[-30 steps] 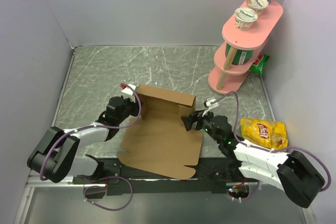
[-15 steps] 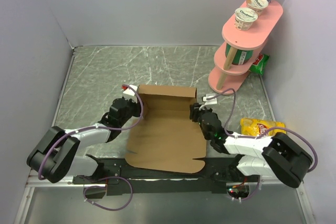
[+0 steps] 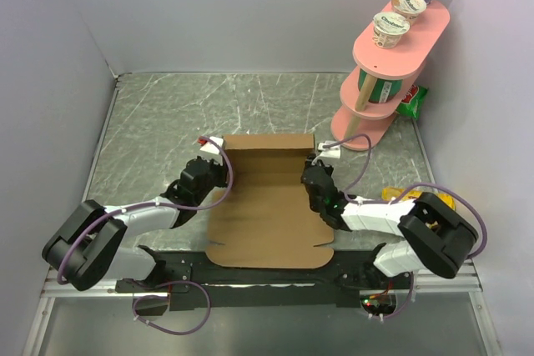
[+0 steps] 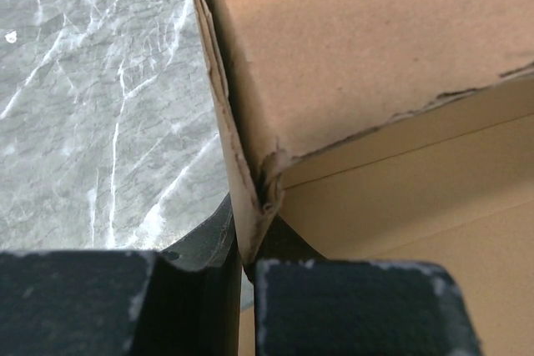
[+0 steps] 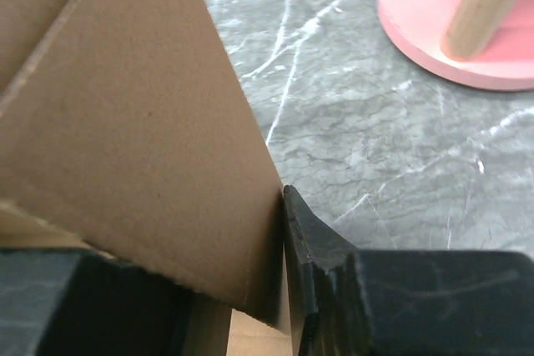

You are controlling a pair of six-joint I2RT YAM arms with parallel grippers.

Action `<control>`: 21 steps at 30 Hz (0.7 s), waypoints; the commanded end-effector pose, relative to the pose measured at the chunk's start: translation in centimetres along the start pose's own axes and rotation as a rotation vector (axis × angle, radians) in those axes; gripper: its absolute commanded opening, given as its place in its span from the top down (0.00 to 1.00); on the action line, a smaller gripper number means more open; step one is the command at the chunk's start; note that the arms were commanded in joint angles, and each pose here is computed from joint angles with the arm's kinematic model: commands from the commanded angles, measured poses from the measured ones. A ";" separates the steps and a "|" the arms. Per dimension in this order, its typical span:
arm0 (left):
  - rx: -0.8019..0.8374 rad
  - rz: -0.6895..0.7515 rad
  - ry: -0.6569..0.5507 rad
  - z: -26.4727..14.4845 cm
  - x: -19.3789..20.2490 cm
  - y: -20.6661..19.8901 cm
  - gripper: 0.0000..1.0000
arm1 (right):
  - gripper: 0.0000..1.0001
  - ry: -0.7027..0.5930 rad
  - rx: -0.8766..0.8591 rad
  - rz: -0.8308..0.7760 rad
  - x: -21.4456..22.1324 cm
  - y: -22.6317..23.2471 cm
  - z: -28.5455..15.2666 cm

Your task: Fold the paper box

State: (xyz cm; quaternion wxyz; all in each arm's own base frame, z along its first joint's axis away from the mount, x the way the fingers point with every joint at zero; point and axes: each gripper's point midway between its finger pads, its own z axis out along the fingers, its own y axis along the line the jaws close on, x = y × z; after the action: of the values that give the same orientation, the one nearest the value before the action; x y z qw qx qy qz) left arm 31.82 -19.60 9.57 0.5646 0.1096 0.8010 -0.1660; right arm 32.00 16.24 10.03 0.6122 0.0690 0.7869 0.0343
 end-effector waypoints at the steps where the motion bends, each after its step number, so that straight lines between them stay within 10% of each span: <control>1: 0.079 -0.025 0.010 -0.3 -0.4 -2.4 0.96 | 1.00 -0.028 0.106 0.073 -0.8 -0.6 0.6; 21: 0.092 -0.013 0.013 -0.4 -0.5 -3.6 0.96 | 1.00 0.051 0.444 0.079 2.4 -7.0 2.9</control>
State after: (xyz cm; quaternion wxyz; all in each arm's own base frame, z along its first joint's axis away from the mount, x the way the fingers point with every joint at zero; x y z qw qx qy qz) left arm 31.31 -20.58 9.73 0.5618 0.1190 0.8039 -0.1550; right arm 34.30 14.34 7.25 0.5643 0.1832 0.8045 -0.0299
